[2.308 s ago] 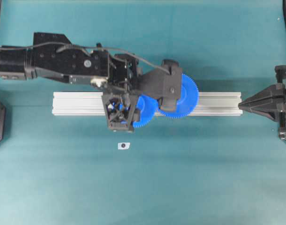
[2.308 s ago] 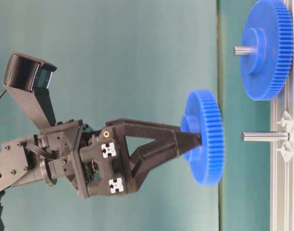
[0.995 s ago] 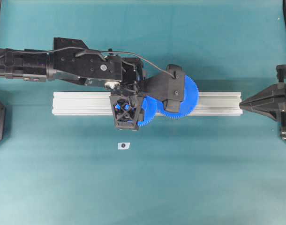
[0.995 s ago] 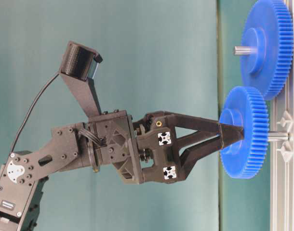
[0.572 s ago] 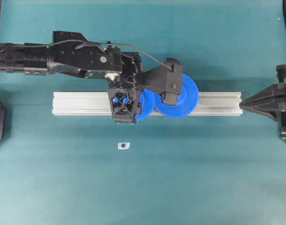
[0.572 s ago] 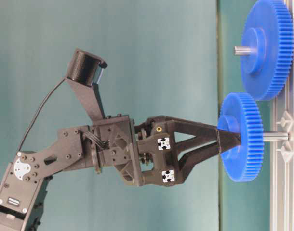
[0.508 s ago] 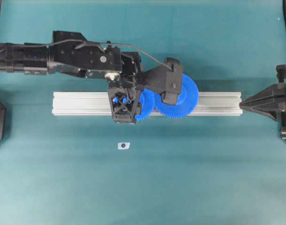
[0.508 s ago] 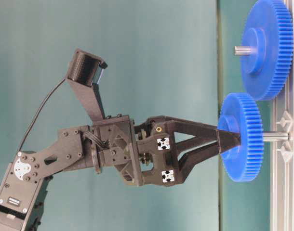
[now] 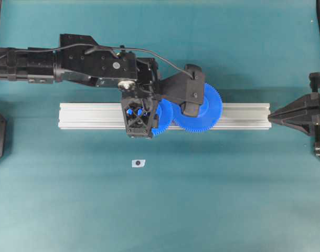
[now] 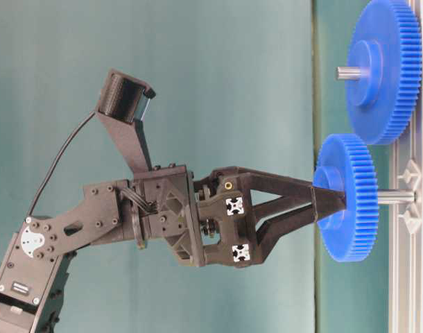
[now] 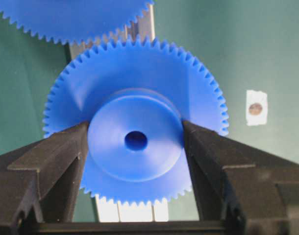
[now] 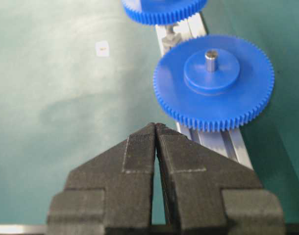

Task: Find the location of the shaft and insert the small gear.
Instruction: 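Push the small blue gear onto the shaft and open the left gripper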

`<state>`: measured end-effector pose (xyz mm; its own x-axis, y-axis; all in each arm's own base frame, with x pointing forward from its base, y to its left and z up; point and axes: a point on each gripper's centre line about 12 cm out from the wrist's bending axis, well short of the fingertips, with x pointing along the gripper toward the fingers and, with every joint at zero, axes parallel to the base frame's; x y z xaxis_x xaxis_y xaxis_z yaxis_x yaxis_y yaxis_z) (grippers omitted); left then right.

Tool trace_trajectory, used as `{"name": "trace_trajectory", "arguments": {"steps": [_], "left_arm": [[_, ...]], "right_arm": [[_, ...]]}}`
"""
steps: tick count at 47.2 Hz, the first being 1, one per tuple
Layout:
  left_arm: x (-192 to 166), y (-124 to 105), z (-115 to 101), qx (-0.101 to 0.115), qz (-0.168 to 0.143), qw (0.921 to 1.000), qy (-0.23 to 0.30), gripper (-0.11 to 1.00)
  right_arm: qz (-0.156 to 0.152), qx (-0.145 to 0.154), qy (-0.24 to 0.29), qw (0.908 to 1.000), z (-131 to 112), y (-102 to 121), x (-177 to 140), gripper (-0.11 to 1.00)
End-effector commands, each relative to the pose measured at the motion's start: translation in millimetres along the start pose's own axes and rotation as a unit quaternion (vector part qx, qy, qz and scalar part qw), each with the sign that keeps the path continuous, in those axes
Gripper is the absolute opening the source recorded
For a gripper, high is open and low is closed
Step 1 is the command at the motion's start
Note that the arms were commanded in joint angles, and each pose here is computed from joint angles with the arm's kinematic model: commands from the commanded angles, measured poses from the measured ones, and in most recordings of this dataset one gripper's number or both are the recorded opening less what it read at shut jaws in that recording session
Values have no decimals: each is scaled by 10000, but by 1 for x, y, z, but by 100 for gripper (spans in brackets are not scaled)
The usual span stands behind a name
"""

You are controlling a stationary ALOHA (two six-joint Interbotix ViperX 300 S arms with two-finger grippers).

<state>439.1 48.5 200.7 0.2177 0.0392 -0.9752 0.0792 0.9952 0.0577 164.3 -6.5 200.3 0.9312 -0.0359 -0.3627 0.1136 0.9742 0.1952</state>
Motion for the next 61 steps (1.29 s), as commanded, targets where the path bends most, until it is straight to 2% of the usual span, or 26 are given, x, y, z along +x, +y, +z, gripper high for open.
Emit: {"name": "trace_trajectory", "arguments": {"steps": [1, 17, 40, 42, 46, 48, 61], "left_arm": [[-1, 2, 0, 4, 20, 10000, 20, 64], [-11, 15, 6, -127, 70, 9999, -70, 64], [-24, 13, 10, -194, 58, 9998, -50, 65], [-25, 12, 11, -187, 58, 9998, -66, 68], [-30, 10, 15, -166, 65, 9998, -127, 84], [-31, 10, 16, -153, 82, 9997, -155, 88], [-35, 3, 18, -93, 49, 9998, -147, 85]], "right_arm": [[10, 61, -45, 10000, 4, 1, 1, 5], [11, 54, -53, 10000, 4, 1, 0, 5], [11, 54, -53, 10000, 4, 1, 0, 5], [11, 54, -53, 10000, 4, 1, 0, 5], [4, 56, -54, 10000, 4, 1, 0, 5], [11, 54, -53, 10000, 4, 1, 0, 5], [3, 64, -46, 10000, 4, 1, 0, 5]]}}
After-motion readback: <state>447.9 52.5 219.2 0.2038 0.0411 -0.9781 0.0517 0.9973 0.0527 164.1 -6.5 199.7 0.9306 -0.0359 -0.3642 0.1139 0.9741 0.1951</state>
